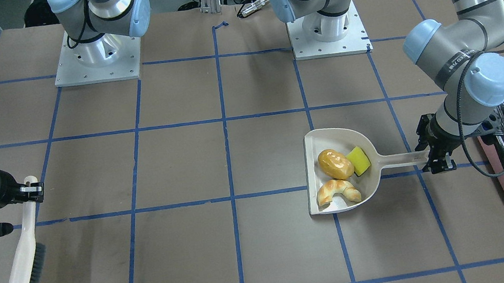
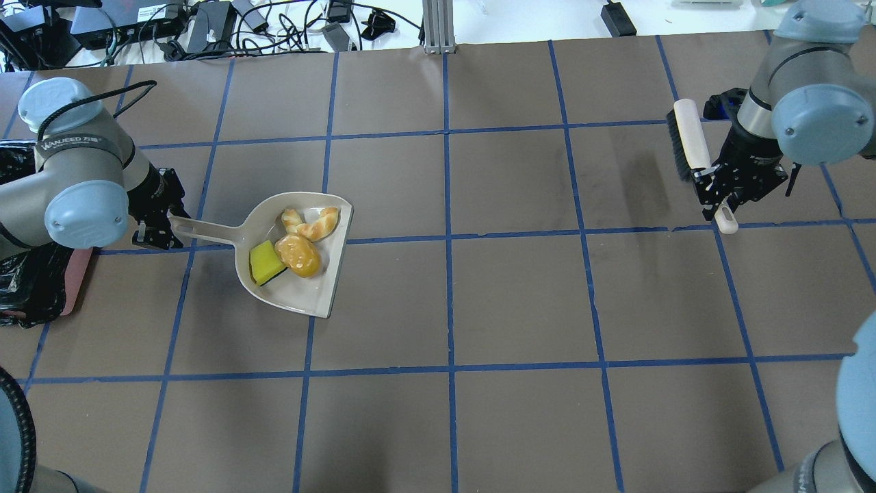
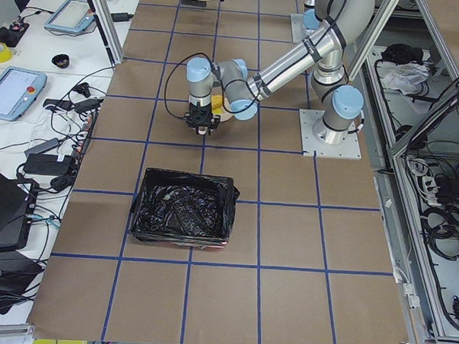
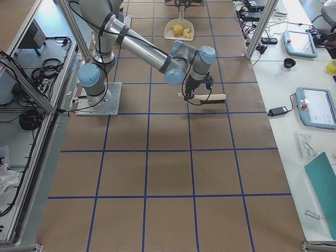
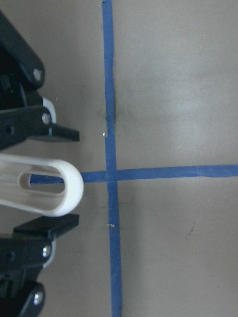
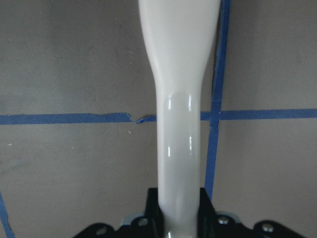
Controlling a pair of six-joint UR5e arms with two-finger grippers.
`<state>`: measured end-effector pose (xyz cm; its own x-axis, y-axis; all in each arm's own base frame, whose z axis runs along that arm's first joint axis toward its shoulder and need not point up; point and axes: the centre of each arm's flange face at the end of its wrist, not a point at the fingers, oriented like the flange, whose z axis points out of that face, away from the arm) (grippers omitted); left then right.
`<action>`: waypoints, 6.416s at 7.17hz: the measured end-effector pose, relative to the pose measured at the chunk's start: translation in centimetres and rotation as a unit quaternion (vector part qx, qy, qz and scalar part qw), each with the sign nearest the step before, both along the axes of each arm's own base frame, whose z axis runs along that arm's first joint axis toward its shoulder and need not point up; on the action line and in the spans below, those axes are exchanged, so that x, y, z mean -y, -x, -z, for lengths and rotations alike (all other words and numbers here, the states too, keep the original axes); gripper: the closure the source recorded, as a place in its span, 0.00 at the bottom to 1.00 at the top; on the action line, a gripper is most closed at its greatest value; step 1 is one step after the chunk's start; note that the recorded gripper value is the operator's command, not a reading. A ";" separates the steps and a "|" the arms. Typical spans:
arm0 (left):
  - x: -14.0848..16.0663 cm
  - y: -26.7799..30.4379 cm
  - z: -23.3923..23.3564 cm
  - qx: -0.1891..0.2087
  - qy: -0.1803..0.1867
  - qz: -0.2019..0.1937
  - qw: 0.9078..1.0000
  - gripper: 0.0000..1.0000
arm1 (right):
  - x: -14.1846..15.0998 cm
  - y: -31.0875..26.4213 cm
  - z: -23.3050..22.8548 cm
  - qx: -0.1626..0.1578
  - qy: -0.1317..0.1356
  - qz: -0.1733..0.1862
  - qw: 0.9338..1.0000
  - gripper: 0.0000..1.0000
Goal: Sweep and dump trash into bin
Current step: 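Lift the brush away and move the right gripper back toward its start, then carry the dustpan with the left gripper over the black bin and tip it, then hold the dustpan over the bin while the right gripper releases the brush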
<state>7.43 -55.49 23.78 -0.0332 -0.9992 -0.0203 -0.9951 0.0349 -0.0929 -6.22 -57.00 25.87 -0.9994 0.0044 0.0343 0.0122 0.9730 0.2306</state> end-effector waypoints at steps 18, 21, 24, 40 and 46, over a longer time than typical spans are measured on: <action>1.3 -5.5 -8.1 -0.037 -0.009 0.052 0.998 1.00 | -0.2 0.6 3.8 -0.027 0.010 -0.014 0.999 1.00; 0.1 -12.7 -12.7 -0.043 -0.010 0.050 0.998 1.00 | -0.3 0.7 3.8 -0.025 0.009 -0.015 1.000 0.79; -2.3 -21.4 -14.4 -0.040 -0.002 0.037 0.999 1.00 | -0.2 0.8 3.7 -0.027 0.012 -0.015 0.999 0.56; 1.5 -49.7 -15.7 0.008 0.049 0.077 0.996 1.00 | -0.4 -0.9 -6.9 -0.006 0.150 -0.006 0.989 0.00; 1.1 -52.6 -15.6 0.030 0.060 0.092 0.993 1.00 | -1.4 -4.7 -17.2 0.031 0.134 -0.017 0.990 0.00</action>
<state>60.03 -56.62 39.39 -0.2186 -0.9715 0.0918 -0.9654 0.2016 -0.1656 -1.50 -55.64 43.09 -0.9993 -0.0290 -0.0240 -0.0281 0.9990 -0.0360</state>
